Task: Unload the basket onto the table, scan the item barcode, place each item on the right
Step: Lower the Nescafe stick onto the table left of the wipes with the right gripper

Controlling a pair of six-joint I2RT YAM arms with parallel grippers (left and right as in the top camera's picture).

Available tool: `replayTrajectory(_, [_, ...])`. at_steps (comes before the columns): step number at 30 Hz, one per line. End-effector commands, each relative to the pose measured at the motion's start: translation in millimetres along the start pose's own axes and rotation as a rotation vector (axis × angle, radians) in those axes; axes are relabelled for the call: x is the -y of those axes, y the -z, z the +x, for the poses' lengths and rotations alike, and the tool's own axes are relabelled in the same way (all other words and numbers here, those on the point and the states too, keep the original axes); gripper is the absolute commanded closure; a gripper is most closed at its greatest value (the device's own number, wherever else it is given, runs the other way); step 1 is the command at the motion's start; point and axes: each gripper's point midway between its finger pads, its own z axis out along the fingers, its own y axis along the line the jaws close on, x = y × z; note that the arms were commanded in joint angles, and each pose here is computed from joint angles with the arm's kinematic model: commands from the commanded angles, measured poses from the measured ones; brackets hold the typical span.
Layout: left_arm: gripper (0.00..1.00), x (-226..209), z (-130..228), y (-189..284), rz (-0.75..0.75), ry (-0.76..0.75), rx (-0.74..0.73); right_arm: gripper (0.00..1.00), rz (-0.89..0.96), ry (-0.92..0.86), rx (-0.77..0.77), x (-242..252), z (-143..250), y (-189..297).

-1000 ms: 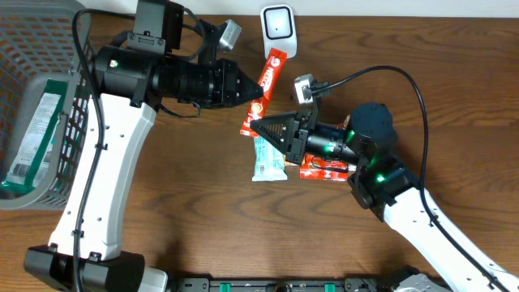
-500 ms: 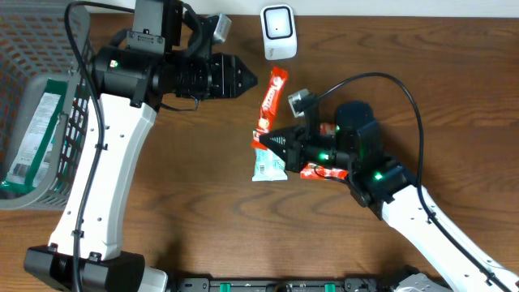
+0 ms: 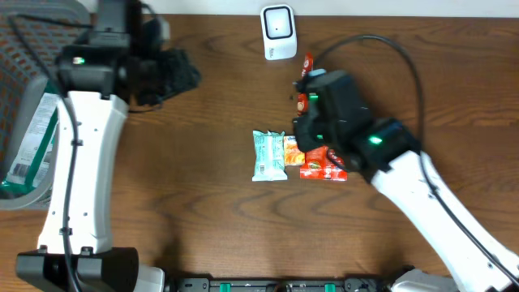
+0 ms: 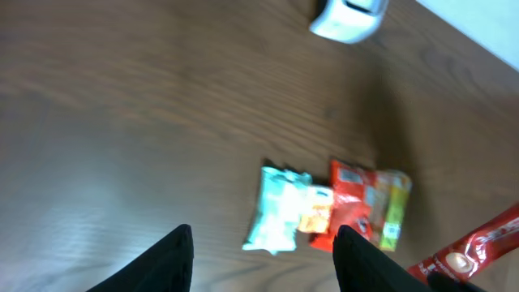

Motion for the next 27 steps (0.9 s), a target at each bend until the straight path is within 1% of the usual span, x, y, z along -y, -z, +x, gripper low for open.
replayTrajectory(1, [0.44,-25.6,-1.7,1.4,-0.057,0.03,-0.015,0.99,0.349,0.156,0.021,19.5,-3.7,-22.9])
replayTrajectory(2, [0.43,-28.2,-0.5,2.1,-0.062,0.024,-0.022,0.99,0.412,0.197,0.028,18.7,-4.0,-27.8])
replayTrajectory(3, [0.44,-30.2,1.9,2.5,-0.068,0.015,-0.032,0.99,0.552,0.297,0.052,15.2,-6.3,-37.8])
replayTrajectory(4, [0.44,-30.6,3.3,2.6,-0.07,0.004,-0.038,0.99,0.623,0.371,0.063,9.8,-7.3,-44.6])
replayTrajectory(7, [0.44,-31.1,4.9,2.7,-0.072,-0.008,-0.045,0.99,0.74,0.564,0.08,-12.2,-8.0,-66.3])
replayTrajectory(8, [0.44,-31.4,5.1,2.7,-0.072,-0.01,-0.046,0.99,0.791,0.667,0.079,-25.2,-5.4,-79.8])
replayTrajectory(11, [0.43,-32.3,7.5,2.9,-0.077,-0.01,-0.055,0.99,0.92,0.837,0.118,-53.5,-5.9,-106.2])
replayTrajectory(12, [0.43,-34.0,7.7,3.1,-0.085,-0.009,-0.056,0.99,0.936,0.875,0.125,-61.0,-5.7,-114.0])
replayTrajectory(13, [0.43,-37.8,7.7,3.4,-0.108,-0.009,-0.053,0.99,0.941,0.934,0.135,-73.4,-5.4,-127.2])
replayTrajectory(16, [0.44,-40.8,9.4,3.8,-0.124,-0.006,-0.059,0.99,0.914,0.993,0.163,-91.3,-3.6,-148.1])
replayTrajectory(20, [0.44,-41.1,10.2,3.9,-0.125,-0.005,-0.062,0.99,0.815,1.019,0.179,-105.7,4.5,-165.7])
replayTrajectory(21, [0.44,-41.1,10.2,3.9,-0.125,-0.005,-0.062,0.98,0.787,1.012,0.185,-108.4,6.0,-168.7])
replayTrajectory(25, [0.44,-41.1,9.5,3.9,-0.125,-0.006,-0.059,0.97,0.745,0.985,0.199,-112.3,7.9,-172.8])
replayTrajectory(27, [0.43,-41.6,7.5,3.8,-0.13,-0.008,-0.051,0.97,0.703,1.007,0.18,-115.4,14.3,-178.2])
